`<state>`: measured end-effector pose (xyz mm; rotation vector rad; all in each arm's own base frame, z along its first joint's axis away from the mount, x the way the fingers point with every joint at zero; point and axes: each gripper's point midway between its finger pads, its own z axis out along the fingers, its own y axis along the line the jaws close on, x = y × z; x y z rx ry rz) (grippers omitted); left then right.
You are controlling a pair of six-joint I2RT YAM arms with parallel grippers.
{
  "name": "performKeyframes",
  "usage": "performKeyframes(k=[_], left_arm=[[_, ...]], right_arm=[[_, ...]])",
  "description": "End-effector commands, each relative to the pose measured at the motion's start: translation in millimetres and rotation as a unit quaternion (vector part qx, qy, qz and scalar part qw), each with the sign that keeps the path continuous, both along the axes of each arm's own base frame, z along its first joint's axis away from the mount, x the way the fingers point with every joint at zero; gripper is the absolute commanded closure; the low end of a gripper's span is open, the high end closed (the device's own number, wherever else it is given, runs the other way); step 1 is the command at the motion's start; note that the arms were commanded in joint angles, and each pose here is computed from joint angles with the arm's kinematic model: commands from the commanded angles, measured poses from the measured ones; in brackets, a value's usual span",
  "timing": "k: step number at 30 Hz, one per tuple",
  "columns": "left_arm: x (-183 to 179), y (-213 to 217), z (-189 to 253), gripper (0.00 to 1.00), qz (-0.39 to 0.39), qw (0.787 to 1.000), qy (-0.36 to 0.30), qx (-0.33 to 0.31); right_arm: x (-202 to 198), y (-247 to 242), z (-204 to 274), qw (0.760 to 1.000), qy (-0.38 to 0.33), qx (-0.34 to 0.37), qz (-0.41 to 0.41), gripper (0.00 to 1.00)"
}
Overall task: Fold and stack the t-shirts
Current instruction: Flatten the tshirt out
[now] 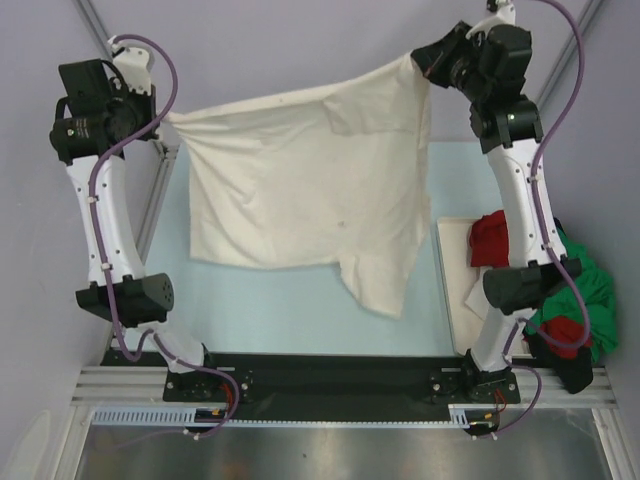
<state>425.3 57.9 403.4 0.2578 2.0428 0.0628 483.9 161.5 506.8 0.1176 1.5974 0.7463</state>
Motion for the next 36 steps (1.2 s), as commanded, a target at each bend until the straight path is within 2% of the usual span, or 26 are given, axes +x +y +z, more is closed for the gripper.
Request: performKeyframes(k=[1,6,7,10,11,12,13,14,16,17,18,19,21,22,23,25,26,27,28,29,32,36], left_arm=[[-6,11,89,1.00,0.033,0.990,-0.134,0.029],[-10,22,94,1.00,0.042,0.988,-0.142,0.050],[-7,23,77,1.00,0.040,0.991,-0.122,0.047],[-12,11,61,1.00,0.009,0.993,-0.115,0.041],[-9,7,20,1.00,-0.007,0.997,-0.070,0.028],[-9,1,7,1.00,-0.026,0.998,-0.061,0.022],[-18,-3,-32,1.00,-0.039,0.999,-0.021,0.017],[-19,-5,-49,1.00,-0.047,0.999,-0.012,0.017],[-30,-6,-88,1.00,-0.058,0.998,0.021,0.025],[-45,-9,-132,1.00,-0.064,0.996,0.065,0.019],[-49,-9,-150,0.99,-0.066,0.995,0.078,0.020],[-64,-10,-192,0.99,-0.071,0.990,0.124,0.016],[-77,-14,-226,0.96,-0.080,0.984,0.160,0.009],[-83,-15,-243,0.96,-0.087,0.980,0.178,0.008],[-95,-17,-272,0.93,-0.088,0.972,0.216,0.001],[-105,-15,-301,0.86,-0.088,0.965,0.248,-0.003],[-105,-13,-308,0.74,-0.084,0.963,0.255,-0.001],[-107,-8,-318,0.67,-0.073,0.961,0.268,-0.008],[-108,-4,-322,0.64,-0.065,0.960,0.273,-0.010],[-107,3,-324,0.56,-0.050,0.960,0.274,-0.010],[-100,22,-318,0.43,-0.005,0.964,0.264,-0.016],[-99,49,-312,0.42,0.058,0.963,0.261,0.022]], right_arm=[[-30,-14,117,0.987,-0.153,0.043,0.015,1.00],[-25,-35,118,0.986,-0.144,0.081,0.019,1.00],[-24,-36,113,0.987,-0.140,0.078,0.019,1.00],[-21,-26,64,0.994,-0.081,0.062,0.039,1.00],[-12,-24,20,0.997,-0.030,0.055,0.040,1.00],[-23,-24,8,0.998,-0.018,0.049,0.040,1.00],[-26,-25,-9,0.998,-0.002,0.047,0.033,1.00],[-21,-25,-78,0.996,0.071,0.043,0.024,1.00],[-44,-26,-96,0.996,0.076,0.050,0.020,1.00],[-52,-21,-127,0.993,0.107,0.049,0.023,1.00],[-63,-18,-181,0.986,0.160,0.043,0.022,1.00],[-75,-18,-200,0.983,0.176,0.045,0.018,1.00],[-92,-7,-242,0.976,0.213,0.039,0.026,1.00],[-104,-4,-284,0.967,0.252,0.037,0.027,1.00],[-110,0,-301,0.962,0.268,0.033,0.030,1.00],[-123,10,-345,0.950,0.310,0.020,0.042,1.00],[-126,13,-357,0.946,0.322,0.017,0.045,1.00],[-127,14,-367,0.942,0.333,0.017,0.049,1.00],[-126,14,-372,0.940,0.337,0.018,0.048,1.00],[-125,13,-381,0.937,0.345,0.013,0.046,1.00],[-119,6,-385,0.938,0.345,-0.002,0.029,1.00],[-113,-9,-389,0.935,0.353,-0.020,0.007,1.00]])
